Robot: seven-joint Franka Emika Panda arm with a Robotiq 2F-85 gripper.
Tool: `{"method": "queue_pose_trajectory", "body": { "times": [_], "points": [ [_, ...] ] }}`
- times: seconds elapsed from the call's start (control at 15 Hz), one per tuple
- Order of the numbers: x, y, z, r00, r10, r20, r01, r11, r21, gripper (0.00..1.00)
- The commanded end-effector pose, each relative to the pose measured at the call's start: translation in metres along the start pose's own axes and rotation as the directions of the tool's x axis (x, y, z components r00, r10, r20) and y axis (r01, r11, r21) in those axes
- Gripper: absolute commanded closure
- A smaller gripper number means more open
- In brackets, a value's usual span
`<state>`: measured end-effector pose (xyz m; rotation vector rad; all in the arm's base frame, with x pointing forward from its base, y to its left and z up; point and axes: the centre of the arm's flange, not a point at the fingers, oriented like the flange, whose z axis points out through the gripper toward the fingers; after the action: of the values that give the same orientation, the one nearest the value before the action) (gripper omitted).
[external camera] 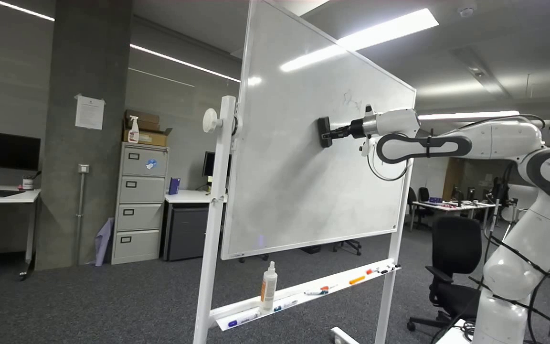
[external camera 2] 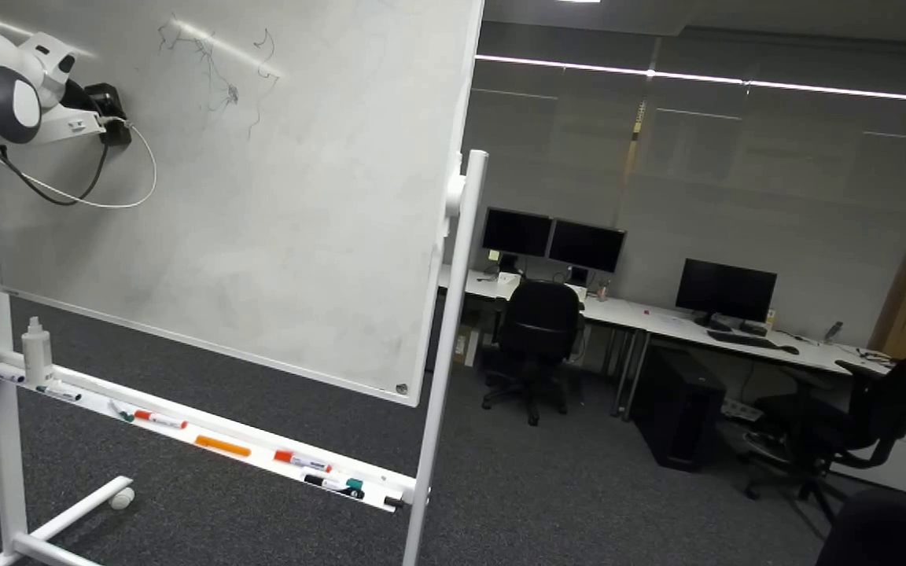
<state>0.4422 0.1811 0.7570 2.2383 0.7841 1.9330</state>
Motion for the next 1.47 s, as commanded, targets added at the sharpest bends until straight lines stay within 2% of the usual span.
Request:
{"method": "queue_pose_trajectory", "body": {
  "times": [0.0,0.4,0.67,0.87,1.13,1.4],
  "points": [
    [0.009,0.035,0.009,1.0,-0.022,-0.003,0.022,0.999,-0.044,0.7],
    [0.027,0.105,-0.039,0.996,0.042,-0.076,-0.054,0.984,-0.17,0.7],
    [0.013,0.163,-0.056,0.991,0.101,-0.085,-0.121,0.955,-0.272,0.7],
    [0.011,0.191,-0.068,0.987,0.133,-0.089,-0.155,0.935,-0.32,0.7],
    [0.035,0.19,-0.077,0.989,0.105,-0.103,-0.133,0.939,-0.318,0.7],
    [0.07,0.148,-0.073,0.992,0.045,-0.116,-0.073,0.965,-0.251,0.7]
  ]
}}
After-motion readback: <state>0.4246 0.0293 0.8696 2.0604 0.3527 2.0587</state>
